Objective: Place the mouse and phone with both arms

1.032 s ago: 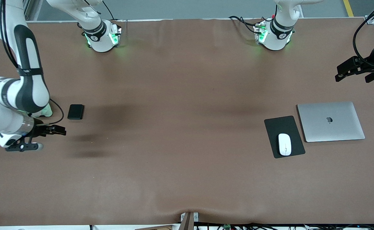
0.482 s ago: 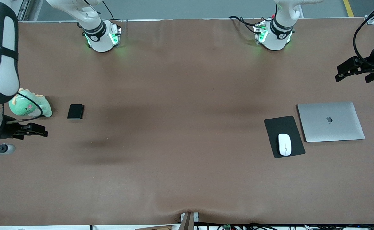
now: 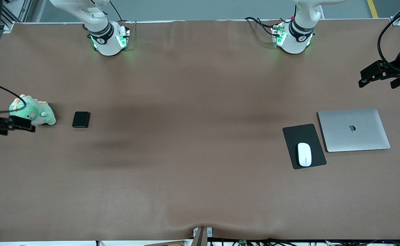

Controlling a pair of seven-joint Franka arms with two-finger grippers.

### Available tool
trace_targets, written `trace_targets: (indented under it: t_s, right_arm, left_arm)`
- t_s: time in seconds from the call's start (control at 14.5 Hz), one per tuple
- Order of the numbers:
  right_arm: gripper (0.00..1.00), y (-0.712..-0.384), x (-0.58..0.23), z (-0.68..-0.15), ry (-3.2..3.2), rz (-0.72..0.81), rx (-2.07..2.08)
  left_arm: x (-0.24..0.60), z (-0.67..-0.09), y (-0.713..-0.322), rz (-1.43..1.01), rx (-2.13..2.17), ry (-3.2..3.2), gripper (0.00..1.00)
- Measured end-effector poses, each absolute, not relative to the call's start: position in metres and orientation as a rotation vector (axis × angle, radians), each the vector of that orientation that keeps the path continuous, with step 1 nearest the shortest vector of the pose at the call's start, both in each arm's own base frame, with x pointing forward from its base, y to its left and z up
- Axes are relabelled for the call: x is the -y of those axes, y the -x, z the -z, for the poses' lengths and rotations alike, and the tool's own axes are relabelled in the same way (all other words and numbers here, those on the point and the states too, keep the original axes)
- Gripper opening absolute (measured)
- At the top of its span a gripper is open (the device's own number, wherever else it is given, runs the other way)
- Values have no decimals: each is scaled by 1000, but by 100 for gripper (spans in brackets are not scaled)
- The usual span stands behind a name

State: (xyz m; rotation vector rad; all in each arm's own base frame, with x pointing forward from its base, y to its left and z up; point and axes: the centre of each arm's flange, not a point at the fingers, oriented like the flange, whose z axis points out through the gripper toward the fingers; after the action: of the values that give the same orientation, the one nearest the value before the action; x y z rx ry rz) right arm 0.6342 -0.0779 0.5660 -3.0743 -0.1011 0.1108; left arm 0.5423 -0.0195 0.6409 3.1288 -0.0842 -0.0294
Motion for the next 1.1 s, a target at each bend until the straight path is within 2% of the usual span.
trace_targets:
  t_s: [0.21, 0.69, 1.1]
  right_arm:
    - [100, -603, 101, -604, 3062, -123, 44]
    - [100, -555, 107, -657, 3061, -153, 40]
    - [100, -543, 108, -657, 3044, -230, 28]
  left_arm:
    - [19, -641, -542, 29, 84, -3129, 100]
    - [19, -640, -543, 30, 84, -3129, 100]
    - [19, -635, -546, 43, 84, -3128, 100]
